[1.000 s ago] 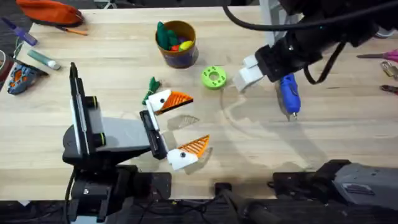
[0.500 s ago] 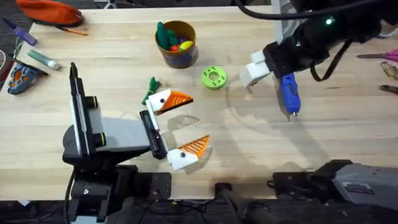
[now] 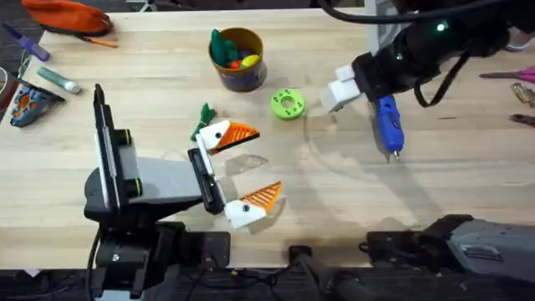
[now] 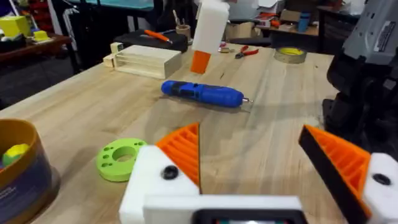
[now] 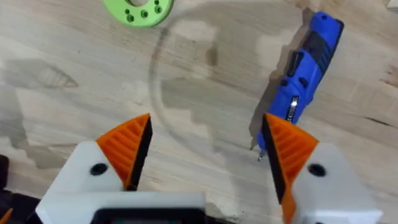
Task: Pick up the gripper from the table and insert it into the empty holder that is missing its gripper. Then pick up a screw, insert it into the mounting hole, and use the screwdriver to tighten it. Finally, clean up the table by picking up the vegetable and placing it into the bucket.
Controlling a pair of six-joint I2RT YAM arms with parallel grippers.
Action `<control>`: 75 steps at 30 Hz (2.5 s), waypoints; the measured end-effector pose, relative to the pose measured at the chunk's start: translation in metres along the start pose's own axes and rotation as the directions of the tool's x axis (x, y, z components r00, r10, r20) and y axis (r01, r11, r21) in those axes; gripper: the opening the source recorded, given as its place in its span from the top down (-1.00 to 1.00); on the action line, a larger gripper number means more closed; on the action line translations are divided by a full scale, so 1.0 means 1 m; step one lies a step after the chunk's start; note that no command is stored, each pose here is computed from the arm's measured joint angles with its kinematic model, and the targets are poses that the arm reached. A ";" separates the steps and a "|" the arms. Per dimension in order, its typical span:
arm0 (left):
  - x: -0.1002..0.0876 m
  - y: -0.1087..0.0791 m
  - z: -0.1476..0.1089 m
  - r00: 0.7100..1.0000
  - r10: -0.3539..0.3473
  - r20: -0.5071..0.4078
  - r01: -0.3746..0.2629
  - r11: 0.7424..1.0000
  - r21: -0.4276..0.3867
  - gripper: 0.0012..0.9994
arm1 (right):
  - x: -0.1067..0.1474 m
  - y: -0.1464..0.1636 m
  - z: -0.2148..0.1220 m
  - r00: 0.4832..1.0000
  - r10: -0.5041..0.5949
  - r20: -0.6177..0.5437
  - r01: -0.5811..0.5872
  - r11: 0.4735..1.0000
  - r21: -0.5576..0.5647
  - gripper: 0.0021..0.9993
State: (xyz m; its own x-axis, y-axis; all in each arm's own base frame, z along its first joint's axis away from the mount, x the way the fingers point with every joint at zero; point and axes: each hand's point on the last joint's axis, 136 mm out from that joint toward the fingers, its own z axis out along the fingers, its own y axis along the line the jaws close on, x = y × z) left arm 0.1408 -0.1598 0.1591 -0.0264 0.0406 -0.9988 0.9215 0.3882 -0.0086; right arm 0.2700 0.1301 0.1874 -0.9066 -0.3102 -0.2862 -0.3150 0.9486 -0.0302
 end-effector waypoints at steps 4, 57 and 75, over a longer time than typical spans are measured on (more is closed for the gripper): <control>0.000 0.000 0.000 1.000 0.000 0.000 0.000 1.000 0.000 -0.97 | 0.000 0.000 0.000 1.000 0.000 0.002 0.000 1.000 0.000 -0.99; 0.000 0.000 0.000 1.000 0.004 0.000 -0.004 1.000 0.000 0.97 | 0.011 -0.103 0.035 0.932 0.343 -0.114 -0.328 0.936 0.131 -0.99; 0.000 0.000 0.000 1.000 0.004 0.000 -0.004 1.000 0.000 0.97 | 0.015 -0.129 0.098 0.880 0.411 -0.239 -0.373 0.909 0.187 -0.98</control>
State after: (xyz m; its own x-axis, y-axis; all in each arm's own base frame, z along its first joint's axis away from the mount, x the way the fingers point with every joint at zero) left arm 0.1408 -0.1599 0.1591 -0.0231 0.0420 -0.9988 0.9218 0.3877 -0.0050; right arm 0.3245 0.0097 0.0929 -0.9942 0.1017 -0.0353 0.1047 0.9895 -0.0994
